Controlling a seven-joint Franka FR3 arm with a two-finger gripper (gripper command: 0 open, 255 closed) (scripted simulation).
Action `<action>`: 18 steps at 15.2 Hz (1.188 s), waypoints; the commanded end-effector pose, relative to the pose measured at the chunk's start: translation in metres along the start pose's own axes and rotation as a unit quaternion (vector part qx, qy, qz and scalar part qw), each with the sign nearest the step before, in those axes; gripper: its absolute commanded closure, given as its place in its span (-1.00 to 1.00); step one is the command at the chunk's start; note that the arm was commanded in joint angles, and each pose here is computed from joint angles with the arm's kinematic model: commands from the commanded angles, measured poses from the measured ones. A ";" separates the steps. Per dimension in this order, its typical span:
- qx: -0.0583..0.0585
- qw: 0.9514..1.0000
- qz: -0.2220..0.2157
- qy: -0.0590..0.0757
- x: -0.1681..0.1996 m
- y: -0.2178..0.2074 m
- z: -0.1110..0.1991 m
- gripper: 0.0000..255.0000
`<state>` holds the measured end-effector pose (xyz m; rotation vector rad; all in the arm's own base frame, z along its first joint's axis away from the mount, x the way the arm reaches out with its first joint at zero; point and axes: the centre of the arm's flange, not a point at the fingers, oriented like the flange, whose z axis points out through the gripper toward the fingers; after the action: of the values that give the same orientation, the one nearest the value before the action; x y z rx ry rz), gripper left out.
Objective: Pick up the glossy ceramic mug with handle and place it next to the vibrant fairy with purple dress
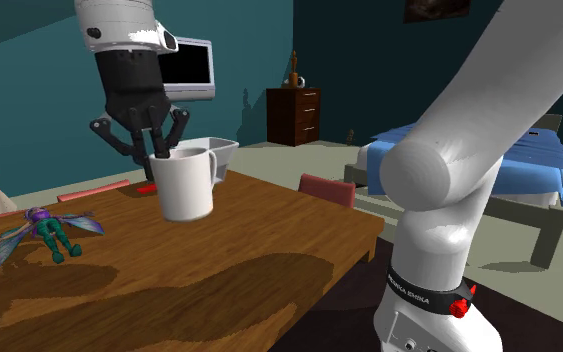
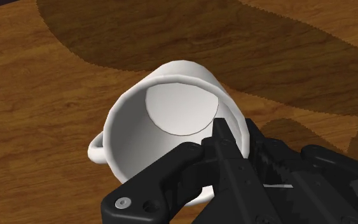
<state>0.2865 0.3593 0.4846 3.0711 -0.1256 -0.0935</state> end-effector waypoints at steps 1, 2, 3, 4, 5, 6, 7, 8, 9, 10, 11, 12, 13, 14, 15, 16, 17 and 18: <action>0.000 1.000 0.000 0.000 0.000 0.000 0.011 1.00; 0.000 1.000 0.000 0.000 0.001 -0.001 0.017 1.00; 0.000 1.000 0.000 0.000 0.001 -0.001 0.022 1.00; 0.000 1.000 0.000 0.000 0.001 -0.002 0.027 1.00; 0.000 1.000 0.000 0.000 0.002 -0.002 0.032 1.00; 0.000 1.000 0.000 0.000 0.002 -0.002 0.038 1.00; 0.000 1.000 0.000 0.000 0.002 -0.003 0.043 1.00; 0.000 1.000 0.000 0.000 0.002 -0.003 0.048 1.00; 0.000 1.000 0.000 0.000 0.003 -0.003 0.054 1.00; 0.000 1.000 0.000 0.000 0.003 -0.004 0.059 1.00; 0.000 1.000 0.000 0.000 0.003 -0.004 0.064 1.00; 0.000 1.000 0.000 0.000 0.004 -0.004 0.069 1.00; 0.000 1.000 0.000 0.000 0.004 -0.005 0.075 1.00; 0.000 1.000 0.000 0.000 0.004 -0.005 0.080 1.00; 0.000 1.000 0.000 0.000 0.005 -0.006 0.085 1.00; 0.000 1.000 0.000 0.000 0.005 -0.006 0.090 1.00; 0.000 1.000 0.000 0.000 0.005 -0.006 0.096 1.00; 0.000 1.000 0.000 0.000 0.006 -0.007 0.101 1.00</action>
<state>0.2858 0.3586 0.3891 3.0709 -0.1259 -0.0932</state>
